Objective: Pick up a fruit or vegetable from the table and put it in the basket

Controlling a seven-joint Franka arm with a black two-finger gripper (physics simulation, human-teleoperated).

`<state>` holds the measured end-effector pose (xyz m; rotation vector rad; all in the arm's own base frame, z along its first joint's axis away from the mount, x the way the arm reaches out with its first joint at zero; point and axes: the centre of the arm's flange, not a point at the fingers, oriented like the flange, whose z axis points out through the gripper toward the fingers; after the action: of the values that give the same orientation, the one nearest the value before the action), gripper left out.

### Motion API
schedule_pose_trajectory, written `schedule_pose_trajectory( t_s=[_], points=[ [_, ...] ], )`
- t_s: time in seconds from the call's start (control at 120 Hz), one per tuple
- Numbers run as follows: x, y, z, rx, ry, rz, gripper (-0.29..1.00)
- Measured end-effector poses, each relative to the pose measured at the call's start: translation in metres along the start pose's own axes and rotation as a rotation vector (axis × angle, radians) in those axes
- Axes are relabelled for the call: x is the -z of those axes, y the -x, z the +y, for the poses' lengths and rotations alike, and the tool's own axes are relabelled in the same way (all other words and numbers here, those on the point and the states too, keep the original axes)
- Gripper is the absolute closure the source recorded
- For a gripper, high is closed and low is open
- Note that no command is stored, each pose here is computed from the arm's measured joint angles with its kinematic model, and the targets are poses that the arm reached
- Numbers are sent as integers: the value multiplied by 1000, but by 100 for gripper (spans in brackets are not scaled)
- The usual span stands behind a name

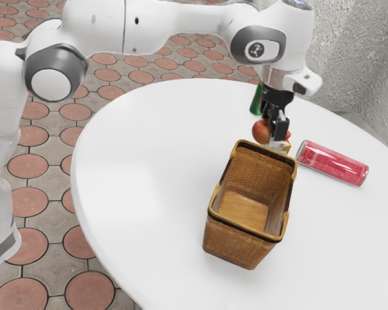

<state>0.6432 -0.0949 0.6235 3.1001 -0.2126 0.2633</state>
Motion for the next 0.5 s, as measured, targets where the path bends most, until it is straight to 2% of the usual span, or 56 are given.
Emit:
schedule_pose_trajectory(
  t_s=[0.142, 0.333, 0.417, 0.5],
  points=[
    [-7, -4, 38, -59, 5, 2, 35],
    [-11, -6, 60, -92, 8, 10, 35],
    [-11, -6, 66, -102, 12, 12, 20],
    [-11, -6, 68, -104, 15, 15, 11]
  ],
)
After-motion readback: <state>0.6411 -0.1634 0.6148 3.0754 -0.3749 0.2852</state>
